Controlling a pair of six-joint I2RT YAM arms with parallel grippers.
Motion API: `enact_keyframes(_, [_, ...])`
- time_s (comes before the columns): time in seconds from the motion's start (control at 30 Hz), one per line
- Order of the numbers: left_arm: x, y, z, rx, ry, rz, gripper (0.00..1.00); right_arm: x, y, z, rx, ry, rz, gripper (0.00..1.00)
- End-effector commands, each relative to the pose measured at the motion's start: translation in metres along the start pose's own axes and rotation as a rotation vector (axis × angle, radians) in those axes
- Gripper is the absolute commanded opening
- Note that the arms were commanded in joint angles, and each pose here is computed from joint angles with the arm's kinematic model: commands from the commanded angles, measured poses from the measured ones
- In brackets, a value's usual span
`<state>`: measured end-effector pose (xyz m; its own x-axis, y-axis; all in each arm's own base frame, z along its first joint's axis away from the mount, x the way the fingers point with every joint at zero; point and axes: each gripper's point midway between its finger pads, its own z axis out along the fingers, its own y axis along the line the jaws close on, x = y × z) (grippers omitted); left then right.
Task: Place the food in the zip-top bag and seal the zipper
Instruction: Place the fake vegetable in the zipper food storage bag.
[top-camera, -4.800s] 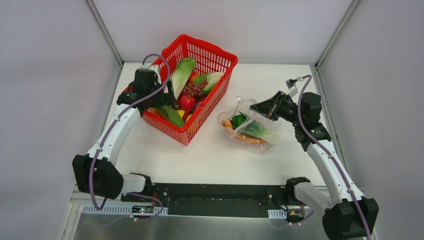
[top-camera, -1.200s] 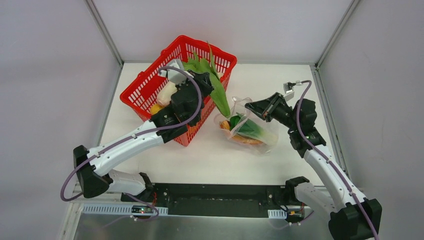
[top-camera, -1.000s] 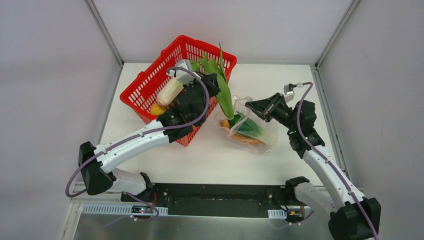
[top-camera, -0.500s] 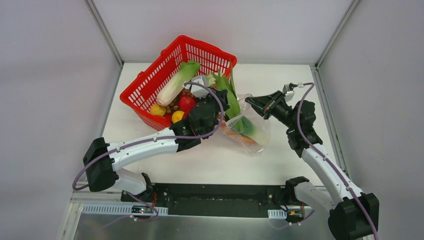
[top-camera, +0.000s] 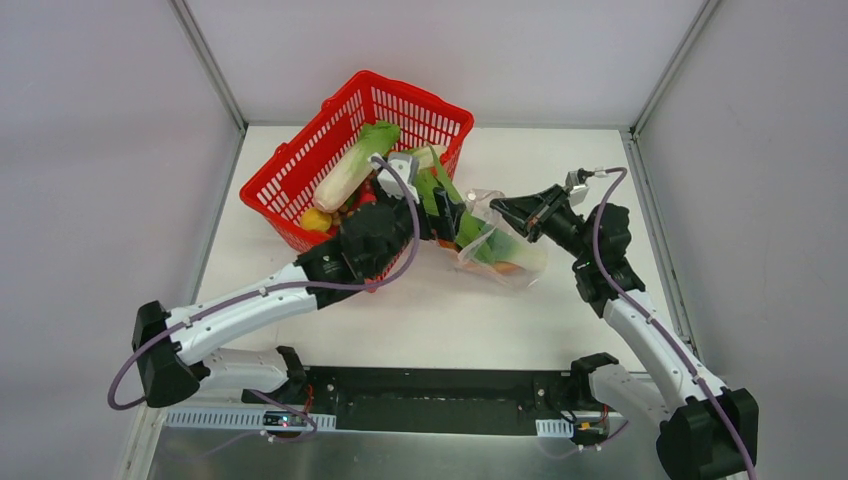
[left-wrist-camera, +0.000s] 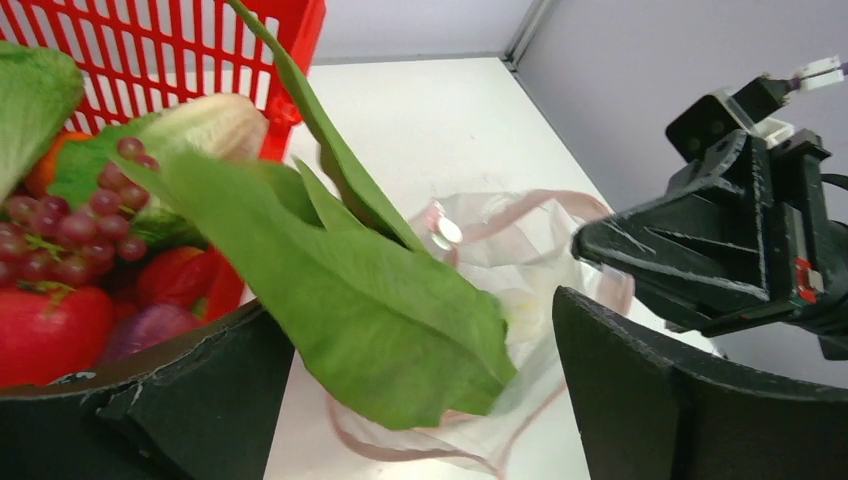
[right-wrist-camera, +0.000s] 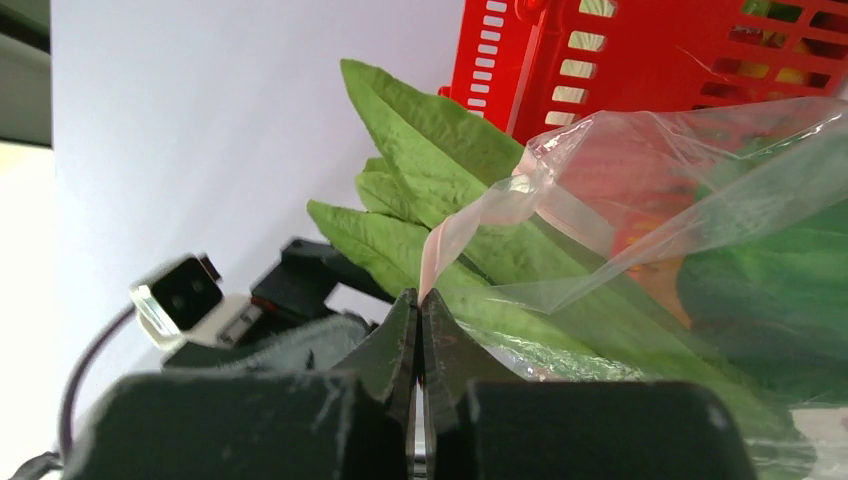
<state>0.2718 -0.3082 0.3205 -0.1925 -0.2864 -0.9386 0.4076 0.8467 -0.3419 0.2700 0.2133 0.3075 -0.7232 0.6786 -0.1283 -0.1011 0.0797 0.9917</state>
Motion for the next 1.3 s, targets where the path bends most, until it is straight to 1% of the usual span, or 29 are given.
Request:
enact_keyframes(0.0, [-0.024, -0.001, -0.012, 0.170, 0.114, 0.085, 0.99, 0.011, 0.047, -0.012, -0.134, 0.043, -0.170, 0.00])
enact_keyframes(0.1, [-0.012, 0.001, -0.019, 0.280, 0.300, 0.155, 0.99, 0.016, 0.045, -0.013, -0.127, 0.070, -0.192, 0.00])
enact_keyframes(0.17, [-0.007, 0.002, -0.027, 0.321, 0.391, 0.236, 0.99, 0.019, 0.043, -0.013, -0.123, 0.092, -0.205, 0.00])
enact_keyframes(0.23, [0.002, 0.003, -0.040, 0.366, 0.511, 0.334, 0.99, 0.021, 0.041, -0.014, -0.116, 0.108, -0.215, 0.00])
enact_keyframes(0.27, [-0.002, 0.005, -0.044, 0.372, 0.540, 0.381, 0.99, 0.021, 0.040, -0.013, -0.113, 0.112, -0.217, 0.00])
enact_keyframes(0.33, [0.002, 0.014, -0.052, 0.400, 0.591, 0.500, 0.99, 0.023, 0.040, -0.014, -0.116, 0.122, -0.231, 0.00])
enact_keyframes(0.47, [-0.009, 0.029, -0.068, 0.457, 0.627, 0.733, 0.99, 0.030, 0.039, -0.016, -0.112, 0.166, -0.277, 0.00])
enact_keyframes(0.53, [-0.008, 0.029, -0.081, 0.565, 0.657, 0.850, 0.99, 0.035, 0.039, -0.019, -0.117, 0.200, -0.314, 0.00])
enact_keyframes(0.6, [-0.012, 0.026, -0.077, 0.616, 0.631, 0.929, 0.99, 0.041, 0.040, -0.022, -0.135, 0.236, -0.371, 0.00])
enact_keyframes(0.67, [-0.013, 0.019, -0.073, 0.680, 0.617, 0.975, 0.99, 0.045, 0.040, -0.026, -0.140, 0.264, -0.427, 0.00])
enact_keyframes(0.73, [-0.012, 0.007, -0.074, 0.775, 0.603, 0.988, 0.99, 0.049, 0.038, -0.030, -0.131, 0.294, -0.476, 0.00])
enact_keyframes(0.8, [-0.019, -0.005, -0.067, 0.807, 0.549, 0.992, 0.99, 0.052, 0.036, -0.035, -0.119, 0.314, -0.514, 0.00])
enact_keyframes(0.87, [-0.022, -0.017, -0.064, 0.867, 0.496, 0.999, 0.99, 0.052, 0.034, -0.037, -0.106, 0.311, -0.538, 0.00])
enact_keyframes(0.9, [-0.019, -0.021, -0.064, 0.908, 0.492, 1.007, 0.99, 0.051, 0.034, -0.038, -0.096, 0.303, -0.539, 0.00])
enact_keyframes(0.97, [-0.007, -0.021, -0.067, 0.964, 0.530, 1.026, 0.99, 0.052, 0.032, -0.040, -0.090, 0.304, -0.544, 0.00])
enact_keyframes(1.03, [0.008, -0.015, -0.070, 0.996, 0.621, 1.048, 0.99, 0.053, 0.030, -0.041, -0.084, 0.308, -0.550, 0.00])
enact_keyframes(1.13, [0.018, -0.008, -0.079, 1.032, 0.725, 1.068, 0.99, 0.053, 0.027, -0.042, -0.076, 0.301, -0.552, 0.00])
enact_keyframes(1.27, [0.021, -0.011, -0.076, 1.041, 0.723, 1.080, 0.99, 0.053, 0.026, -0.042, -0.077, 0.303, -0.547, 0.00])
